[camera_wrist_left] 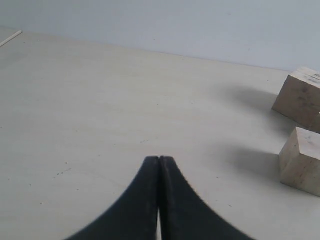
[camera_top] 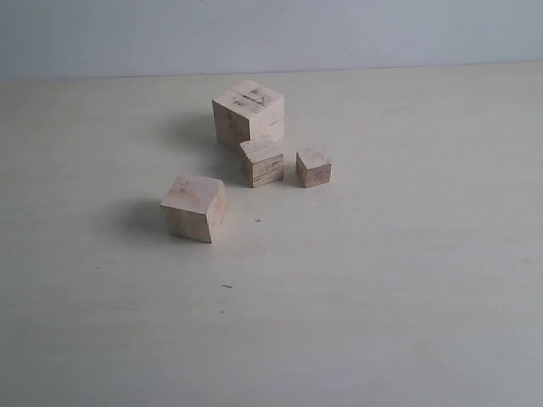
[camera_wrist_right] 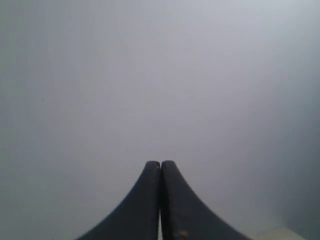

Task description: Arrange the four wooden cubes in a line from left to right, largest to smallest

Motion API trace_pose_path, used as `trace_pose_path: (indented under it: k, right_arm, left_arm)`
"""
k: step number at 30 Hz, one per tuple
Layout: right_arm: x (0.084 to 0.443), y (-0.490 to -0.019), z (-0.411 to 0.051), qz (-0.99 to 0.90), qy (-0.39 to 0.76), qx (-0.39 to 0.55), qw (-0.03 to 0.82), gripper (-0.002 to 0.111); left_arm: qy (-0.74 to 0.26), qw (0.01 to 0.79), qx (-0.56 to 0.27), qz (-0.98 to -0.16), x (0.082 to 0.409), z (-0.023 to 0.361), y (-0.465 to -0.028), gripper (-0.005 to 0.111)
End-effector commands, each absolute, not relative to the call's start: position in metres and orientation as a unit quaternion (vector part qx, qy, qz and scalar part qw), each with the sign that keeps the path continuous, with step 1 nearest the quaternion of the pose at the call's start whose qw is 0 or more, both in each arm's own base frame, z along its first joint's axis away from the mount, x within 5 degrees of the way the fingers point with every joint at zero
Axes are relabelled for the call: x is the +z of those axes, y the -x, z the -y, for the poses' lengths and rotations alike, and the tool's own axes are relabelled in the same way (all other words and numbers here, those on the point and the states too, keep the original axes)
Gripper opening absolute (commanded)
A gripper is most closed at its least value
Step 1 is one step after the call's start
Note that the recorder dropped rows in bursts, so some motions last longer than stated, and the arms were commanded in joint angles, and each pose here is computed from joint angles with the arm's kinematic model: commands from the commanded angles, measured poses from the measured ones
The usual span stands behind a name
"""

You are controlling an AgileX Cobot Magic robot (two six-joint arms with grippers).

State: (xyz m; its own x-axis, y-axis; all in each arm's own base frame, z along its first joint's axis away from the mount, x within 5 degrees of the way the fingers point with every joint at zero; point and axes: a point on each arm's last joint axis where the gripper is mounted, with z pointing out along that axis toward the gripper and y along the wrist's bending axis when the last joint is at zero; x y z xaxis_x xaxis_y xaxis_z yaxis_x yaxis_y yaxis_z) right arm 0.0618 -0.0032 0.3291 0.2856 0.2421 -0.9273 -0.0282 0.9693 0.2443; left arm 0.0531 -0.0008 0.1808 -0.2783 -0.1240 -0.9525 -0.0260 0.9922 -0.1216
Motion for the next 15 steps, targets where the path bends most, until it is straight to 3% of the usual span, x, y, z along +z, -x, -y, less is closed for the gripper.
trace_pose_path:
  k: [1,8,12,15]
  right_arm:
    - [0.375,-0.094,0.001,-0.663,-0.084,0.088,0.739,0.0]
    - [0.401,-0.169,-0.033,-0.829,0.008,0.16,0.536,0.0]
    - [0.373,-0.205,-0.079,-0.879,0.113,0.263,0.381,0.0]
    - [0.346,-0.222,-0.105,-0.896,0.124,0.327,0.273,0.0]
  left_arm:
    - [0.046,0.604,-0.046,-0.794,0.181,0.001,-0.053,0.0]
    - [0.046,0.604,-0.046,-0.794,0.181,0.001,-0.053,0.0]
    - [0.046,0.604,-0.046,-0.794,0.181,0.001,-0.053,0.0]
    - [0.046,0.603,-0.046,-0.795,0.181,0.001,-0.053,0.0]
